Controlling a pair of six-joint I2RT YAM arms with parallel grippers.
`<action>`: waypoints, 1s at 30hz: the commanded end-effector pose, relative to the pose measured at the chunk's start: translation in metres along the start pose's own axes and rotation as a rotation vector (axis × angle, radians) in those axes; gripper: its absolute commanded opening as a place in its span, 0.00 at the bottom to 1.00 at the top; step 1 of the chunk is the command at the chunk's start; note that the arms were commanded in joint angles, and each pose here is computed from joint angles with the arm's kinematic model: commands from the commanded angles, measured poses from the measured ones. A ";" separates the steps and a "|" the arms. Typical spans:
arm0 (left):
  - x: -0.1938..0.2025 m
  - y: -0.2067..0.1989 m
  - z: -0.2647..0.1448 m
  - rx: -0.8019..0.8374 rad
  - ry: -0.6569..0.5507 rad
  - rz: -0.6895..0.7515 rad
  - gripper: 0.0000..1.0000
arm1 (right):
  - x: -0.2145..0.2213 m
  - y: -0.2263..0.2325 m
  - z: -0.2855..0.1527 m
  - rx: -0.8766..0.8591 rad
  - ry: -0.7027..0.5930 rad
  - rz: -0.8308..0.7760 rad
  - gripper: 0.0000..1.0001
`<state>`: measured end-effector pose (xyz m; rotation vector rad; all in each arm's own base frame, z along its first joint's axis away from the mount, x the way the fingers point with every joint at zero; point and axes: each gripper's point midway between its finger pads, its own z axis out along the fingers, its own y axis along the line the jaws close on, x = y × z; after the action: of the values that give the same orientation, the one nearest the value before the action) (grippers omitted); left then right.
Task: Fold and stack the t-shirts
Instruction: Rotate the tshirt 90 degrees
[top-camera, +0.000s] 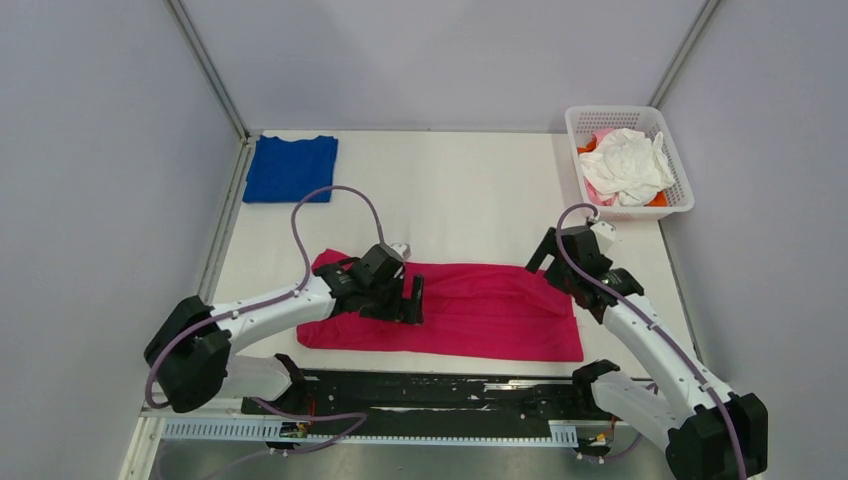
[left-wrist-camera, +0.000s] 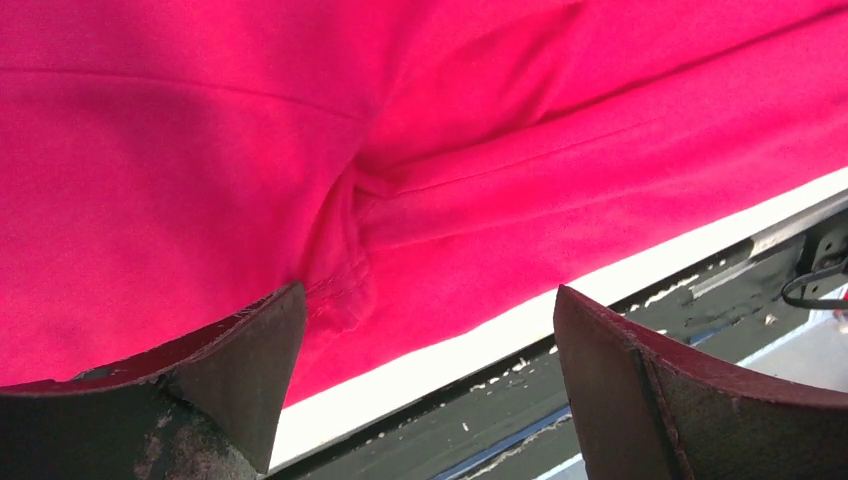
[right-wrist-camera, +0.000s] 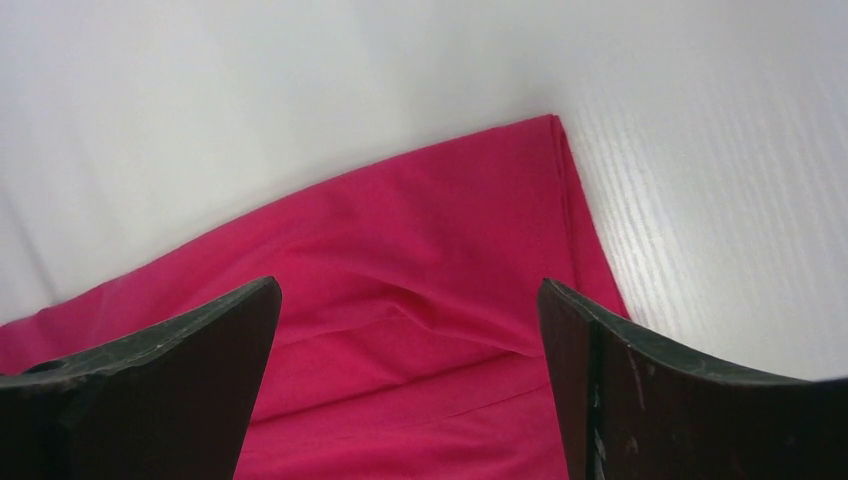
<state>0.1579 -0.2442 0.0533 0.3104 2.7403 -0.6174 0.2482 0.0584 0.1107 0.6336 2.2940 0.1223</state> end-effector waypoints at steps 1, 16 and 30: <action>-0.045 0.002 -0.044 -0.059 -0.241 -0.060 1.00 | -0.001 0.032 0.006 -0.147 0.022 -0.028 1.00; -0.064 0.095 -0.013 -0.083 -0.360 -0.608 1.00 | 0.051 0.062 0.047 -0.258 0.268 -0.102 1.00; -0.228 0.150 0.068 -0.104 -0.361 -0.857 1.00 | 0.108 0.058 0.047 -0.331 0.509 -0.164 1.00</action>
<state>0.3763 -0.1722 0.0458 -0.8866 2.4480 -0.6903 0.2603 0.1377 0.0342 0.3491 2.6264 0.4885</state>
